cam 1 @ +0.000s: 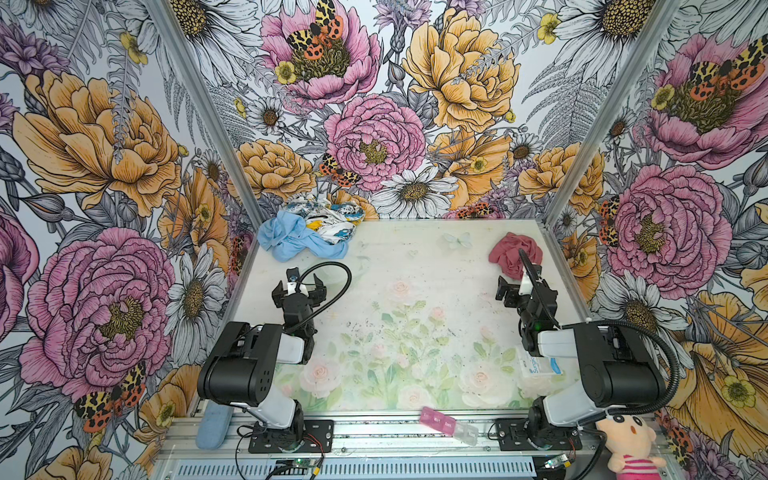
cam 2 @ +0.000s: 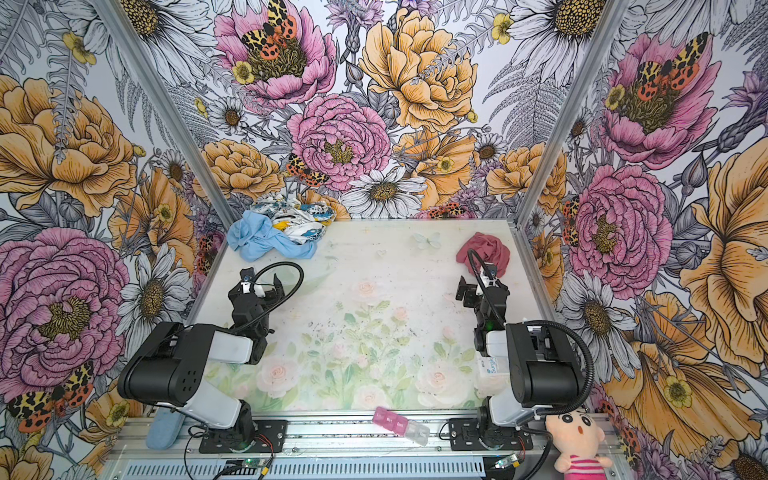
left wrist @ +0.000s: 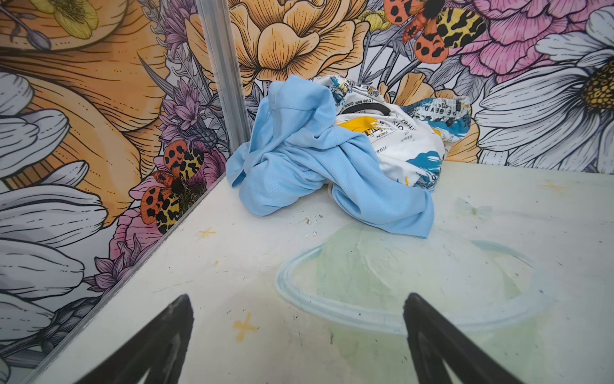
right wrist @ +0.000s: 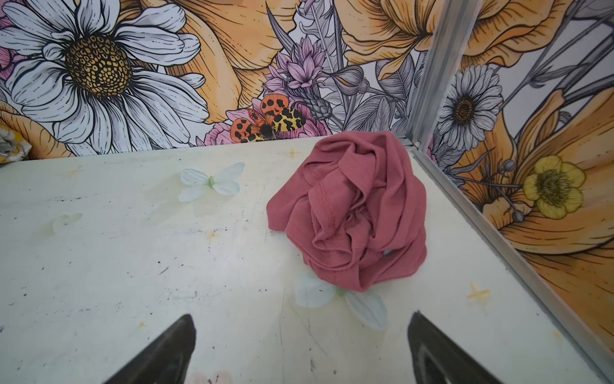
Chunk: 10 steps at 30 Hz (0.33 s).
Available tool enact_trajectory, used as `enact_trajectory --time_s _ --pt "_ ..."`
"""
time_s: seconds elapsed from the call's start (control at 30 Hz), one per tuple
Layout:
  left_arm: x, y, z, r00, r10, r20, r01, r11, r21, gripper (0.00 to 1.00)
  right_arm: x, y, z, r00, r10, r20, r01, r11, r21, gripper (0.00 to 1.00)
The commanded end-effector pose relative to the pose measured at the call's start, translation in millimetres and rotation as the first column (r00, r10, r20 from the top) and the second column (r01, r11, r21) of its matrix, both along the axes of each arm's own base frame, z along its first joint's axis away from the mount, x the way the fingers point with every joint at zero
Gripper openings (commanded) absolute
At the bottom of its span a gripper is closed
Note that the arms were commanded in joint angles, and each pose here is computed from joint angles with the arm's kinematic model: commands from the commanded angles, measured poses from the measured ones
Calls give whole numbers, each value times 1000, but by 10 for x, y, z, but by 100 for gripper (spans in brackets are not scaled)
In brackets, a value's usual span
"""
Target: Pick out a specific cloth from the pile
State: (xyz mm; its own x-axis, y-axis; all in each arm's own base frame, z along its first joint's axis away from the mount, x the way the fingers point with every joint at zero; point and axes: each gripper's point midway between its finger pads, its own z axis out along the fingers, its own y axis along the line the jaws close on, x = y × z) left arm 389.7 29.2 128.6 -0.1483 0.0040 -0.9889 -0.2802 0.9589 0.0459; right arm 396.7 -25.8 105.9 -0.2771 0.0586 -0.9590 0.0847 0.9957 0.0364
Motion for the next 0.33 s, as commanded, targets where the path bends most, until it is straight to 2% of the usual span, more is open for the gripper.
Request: enact_trajectory --time_s 0.0,0.3 --pt "36 -3 56 1000 -11 18 11 1000 -22 99 46 -15 80 1000 -9 22 9 1000 -16 99" --pt "56 41 41 1000 -10 6 10 999 -42 99 45 -14 90 1000 -8 27 9 1000 -17 99"
